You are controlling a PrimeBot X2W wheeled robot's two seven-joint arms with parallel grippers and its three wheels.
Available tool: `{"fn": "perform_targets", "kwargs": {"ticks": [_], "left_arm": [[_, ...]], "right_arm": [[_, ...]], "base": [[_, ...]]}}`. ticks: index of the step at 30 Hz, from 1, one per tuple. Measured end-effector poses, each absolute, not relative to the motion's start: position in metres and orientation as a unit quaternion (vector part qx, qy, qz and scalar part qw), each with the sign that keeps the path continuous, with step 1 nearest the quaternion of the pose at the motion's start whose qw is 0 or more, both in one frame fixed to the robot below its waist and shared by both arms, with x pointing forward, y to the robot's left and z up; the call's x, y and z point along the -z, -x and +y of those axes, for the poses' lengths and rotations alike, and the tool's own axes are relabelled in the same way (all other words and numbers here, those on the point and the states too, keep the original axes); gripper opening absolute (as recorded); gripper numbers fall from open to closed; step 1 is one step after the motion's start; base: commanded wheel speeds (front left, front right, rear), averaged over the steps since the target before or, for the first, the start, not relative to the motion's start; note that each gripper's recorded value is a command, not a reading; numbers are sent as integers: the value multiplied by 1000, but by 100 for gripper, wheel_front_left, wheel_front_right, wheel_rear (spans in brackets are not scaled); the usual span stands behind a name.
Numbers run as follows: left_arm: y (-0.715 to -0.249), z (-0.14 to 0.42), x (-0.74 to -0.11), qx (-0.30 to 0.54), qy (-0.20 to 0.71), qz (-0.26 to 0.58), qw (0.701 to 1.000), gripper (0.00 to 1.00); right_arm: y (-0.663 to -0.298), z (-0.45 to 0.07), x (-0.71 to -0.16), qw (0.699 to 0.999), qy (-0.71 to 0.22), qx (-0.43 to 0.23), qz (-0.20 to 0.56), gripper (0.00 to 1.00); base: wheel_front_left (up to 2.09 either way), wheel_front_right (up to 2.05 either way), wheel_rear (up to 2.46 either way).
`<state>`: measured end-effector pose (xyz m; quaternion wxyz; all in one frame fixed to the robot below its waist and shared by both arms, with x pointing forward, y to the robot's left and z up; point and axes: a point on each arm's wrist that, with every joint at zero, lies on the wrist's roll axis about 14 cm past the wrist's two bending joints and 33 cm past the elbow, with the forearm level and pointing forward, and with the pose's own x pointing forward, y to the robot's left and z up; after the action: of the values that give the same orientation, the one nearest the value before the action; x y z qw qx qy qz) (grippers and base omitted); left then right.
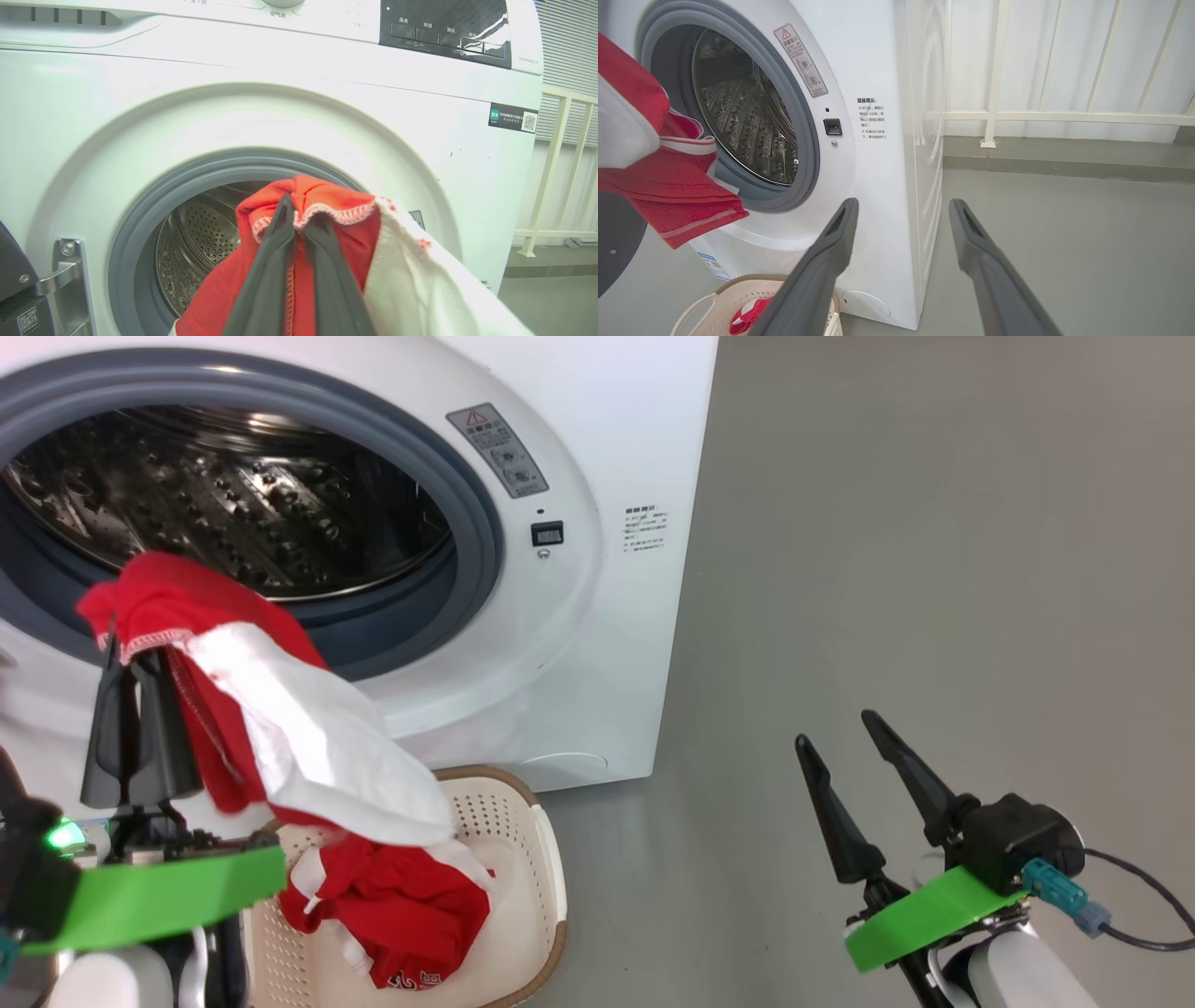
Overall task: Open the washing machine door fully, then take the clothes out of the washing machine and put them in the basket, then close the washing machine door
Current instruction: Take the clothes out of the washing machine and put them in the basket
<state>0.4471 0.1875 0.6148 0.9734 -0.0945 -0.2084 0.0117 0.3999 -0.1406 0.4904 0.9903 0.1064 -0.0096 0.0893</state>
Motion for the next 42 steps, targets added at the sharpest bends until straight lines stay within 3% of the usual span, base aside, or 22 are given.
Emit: {"fn": "perform_targets", "kwargs": {"ticks": [7,19,29,42], "left_arm": [[-435,177,-616,1,114,-216,970,0],[-437,179,-461,-43,168,14,985,0],[-434,165,-345,-77,210,217,950,0],[-419,145,-259,-84,206,376,900,0]], "right_arm": [[-397,-139,-479,990,-110,-88,7,100],[-403,-139,-454,989,-117,-84,41,100],[-414,-142,-436,988,-114,-81,63,100],[-424,-145,-408,986,-115,-75,95,100]], "base": [[0,0,0],[0,0,0],[0,0,0],[0,0,0]]}}
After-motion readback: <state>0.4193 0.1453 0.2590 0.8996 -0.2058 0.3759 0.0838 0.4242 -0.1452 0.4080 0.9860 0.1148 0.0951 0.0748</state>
